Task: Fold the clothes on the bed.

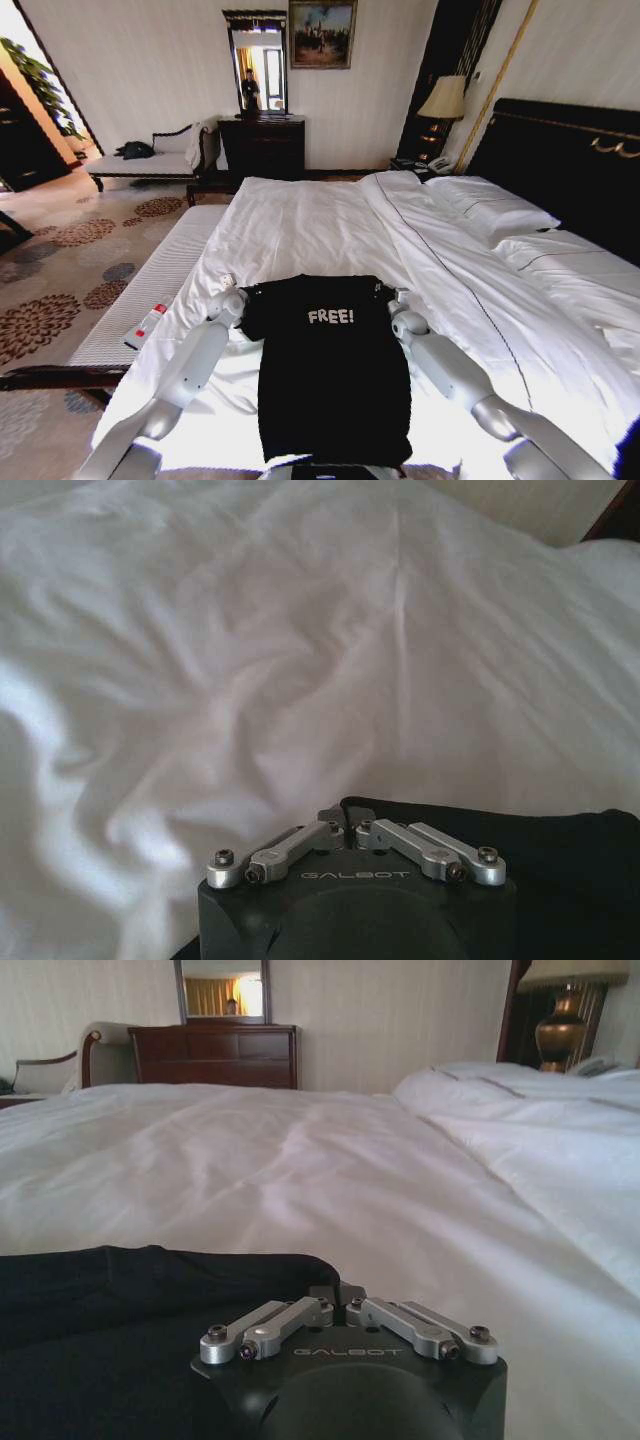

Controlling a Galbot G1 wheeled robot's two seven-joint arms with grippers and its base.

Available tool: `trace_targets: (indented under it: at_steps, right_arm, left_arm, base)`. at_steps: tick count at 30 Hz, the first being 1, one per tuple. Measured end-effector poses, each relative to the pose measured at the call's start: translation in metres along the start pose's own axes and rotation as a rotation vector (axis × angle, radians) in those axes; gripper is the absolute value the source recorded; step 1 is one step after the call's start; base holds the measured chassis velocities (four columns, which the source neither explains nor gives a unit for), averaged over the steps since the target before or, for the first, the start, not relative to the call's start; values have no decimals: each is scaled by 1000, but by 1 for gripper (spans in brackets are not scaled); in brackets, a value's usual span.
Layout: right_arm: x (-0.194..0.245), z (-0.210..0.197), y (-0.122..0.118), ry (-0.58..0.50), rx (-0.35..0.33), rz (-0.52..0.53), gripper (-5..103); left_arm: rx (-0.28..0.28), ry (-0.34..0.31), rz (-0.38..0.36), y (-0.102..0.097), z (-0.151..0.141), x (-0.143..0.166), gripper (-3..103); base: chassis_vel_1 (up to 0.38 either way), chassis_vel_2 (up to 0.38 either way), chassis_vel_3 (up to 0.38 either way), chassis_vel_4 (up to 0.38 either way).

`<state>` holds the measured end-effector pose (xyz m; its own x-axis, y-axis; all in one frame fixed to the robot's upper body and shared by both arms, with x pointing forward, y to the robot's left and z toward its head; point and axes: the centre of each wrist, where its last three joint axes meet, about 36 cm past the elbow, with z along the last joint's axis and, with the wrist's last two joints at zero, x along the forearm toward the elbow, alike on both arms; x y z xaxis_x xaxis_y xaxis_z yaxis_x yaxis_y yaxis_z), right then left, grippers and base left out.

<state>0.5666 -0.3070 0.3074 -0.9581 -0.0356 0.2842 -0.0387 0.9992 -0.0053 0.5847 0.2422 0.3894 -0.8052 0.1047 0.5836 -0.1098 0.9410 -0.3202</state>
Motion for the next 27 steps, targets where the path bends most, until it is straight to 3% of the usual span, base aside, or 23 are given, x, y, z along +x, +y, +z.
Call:
trace_targets:
  at_steps: [8, 9, 14, 15, 18, 19, 22, 24, 27]
  right_arm:
    - [-11, 8, 14, 26, -5, -4, 1]
    - [-12, 7, 17, 22, -8, -6, 1]
    - [-17, -7, 19, -15, -47, 8, 22]
    - [-17, -7, 19, -15, -47, 8, 22]
    - [-14, -32, 0, -67, -99, 50, 38]
    - [-14, -32, 0, -67, -99, 50, 38]
    - [3, -61, -17, -128, -205, 86, 54]
    - [9, -65, -22, -141, -224, 93, 54]
    - [47, -64, -44, -165, -299, 123, 71]
  left_arm:
    - [13, 4, -11, 1, 7, -11, -2]
    - [18, 1, -12, 1, 8, -11, 2]
    - [42, -30, -18, 9, 1, -3, 18]
    - [42, -30, -18, 9, 1, -3, 18]
    - [58, -87, -13, 26, -21, 20, 34]
    - [58, -87, -13, 26, -21, 20, 34]
    - [94, -145, -5, 42, -37, 49, 50]
    - [106, -156, -6, 47, -39, 57, 50]
    - [113, -197, -47, 70, -37, 91, 68]
  base:
    - [0, 0, 0, 0]
    - [0, 0, 0, 0]
    - [0, 0, 0, 0]
    - [0, 0, 0, 0]
    - [0, 0, 0, 0]
    - [0, 0, 0, 0]
    - [0, 0, 0, 0]
    - [0, 0, 0, 0]
    - [0, 0, 0, 0]
